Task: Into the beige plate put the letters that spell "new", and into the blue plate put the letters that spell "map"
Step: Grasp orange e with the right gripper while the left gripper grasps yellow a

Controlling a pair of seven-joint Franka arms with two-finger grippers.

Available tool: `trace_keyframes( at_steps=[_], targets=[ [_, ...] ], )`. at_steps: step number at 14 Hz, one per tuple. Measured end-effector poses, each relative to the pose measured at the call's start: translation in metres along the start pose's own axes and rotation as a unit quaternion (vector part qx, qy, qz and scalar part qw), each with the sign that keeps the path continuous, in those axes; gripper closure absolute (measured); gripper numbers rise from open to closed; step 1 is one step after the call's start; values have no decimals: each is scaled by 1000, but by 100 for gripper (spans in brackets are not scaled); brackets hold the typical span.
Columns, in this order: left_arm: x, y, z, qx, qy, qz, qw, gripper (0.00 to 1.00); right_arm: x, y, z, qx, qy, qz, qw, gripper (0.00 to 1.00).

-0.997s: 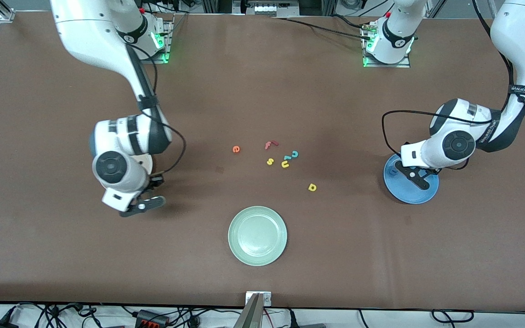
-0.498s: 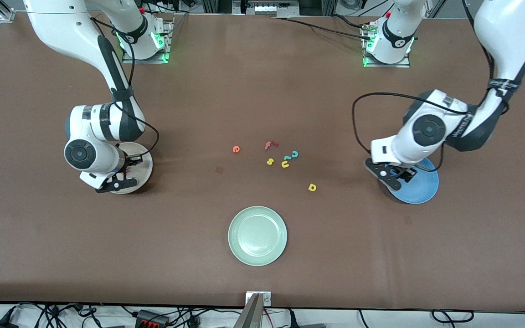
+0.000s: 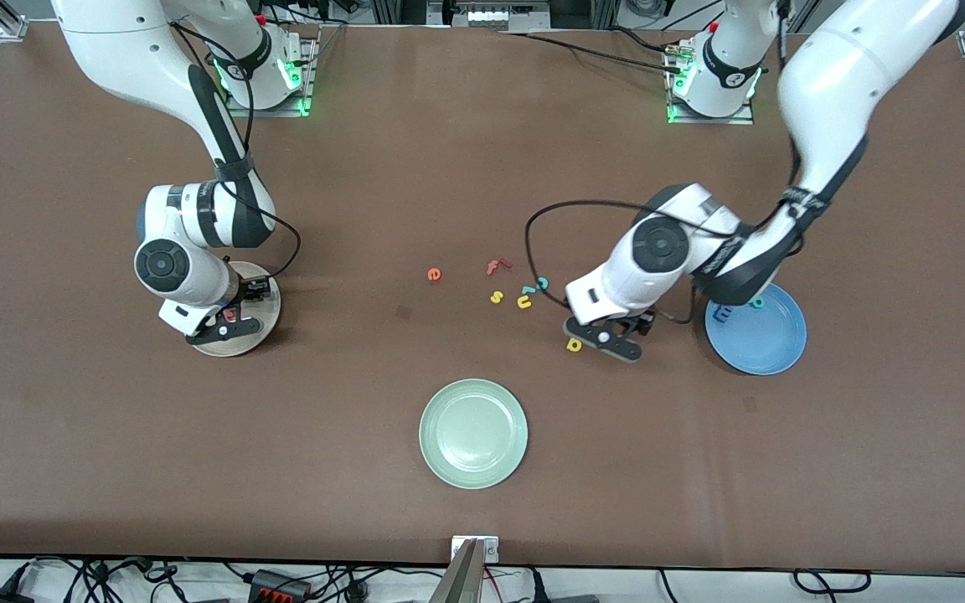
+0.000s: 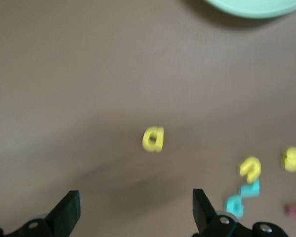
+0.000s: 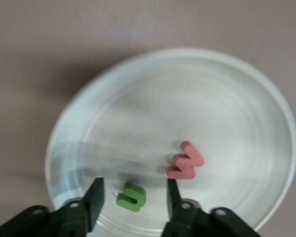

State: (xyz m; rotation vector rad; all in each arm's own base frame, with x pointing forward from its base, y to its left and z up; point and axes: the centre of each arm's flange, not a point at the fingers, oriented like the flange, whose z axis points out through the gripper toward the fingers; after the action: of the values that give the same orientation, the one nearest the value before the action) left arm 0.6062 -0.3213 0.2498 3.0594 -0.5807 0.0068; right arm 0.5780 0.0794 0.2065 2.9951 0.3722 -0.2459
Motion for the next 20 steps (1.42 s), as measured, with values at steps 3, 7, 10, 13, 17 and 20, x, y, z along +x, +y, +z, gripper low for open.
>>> trace_keyframes(
  at_steps=[3, 7, 10, 13, 17, 20],
  targets=[
    [17, 6, 38, 7, 32, -10, 999, 0, 13, -19, -49, 13, 23, 2, 1000, 6],
    [14, 9, 79, -18, 33, -11, 999, 0, 18, -135, -67, 46, 48, 37, 997, 0],
    [10, 13, 86, -18, 25, -8, 999, 1, 9, -226, -50, 41, 69, 49, 996, 0],
    [8, 8, 84, -7, 14, -4, 1000, 25, 0, -278, -27, 37, 84, 60, 994, 0],
    [2, 12, 78, 11, -14, 2, 1000, 49, -10, -323, -16, 59, 92, 87, 990, 4],
    [1, 18, 76, 11, -13, 7, 1000, 69, -10, -343, -17, 65, 95, 88, 989, 13]
  ],
)
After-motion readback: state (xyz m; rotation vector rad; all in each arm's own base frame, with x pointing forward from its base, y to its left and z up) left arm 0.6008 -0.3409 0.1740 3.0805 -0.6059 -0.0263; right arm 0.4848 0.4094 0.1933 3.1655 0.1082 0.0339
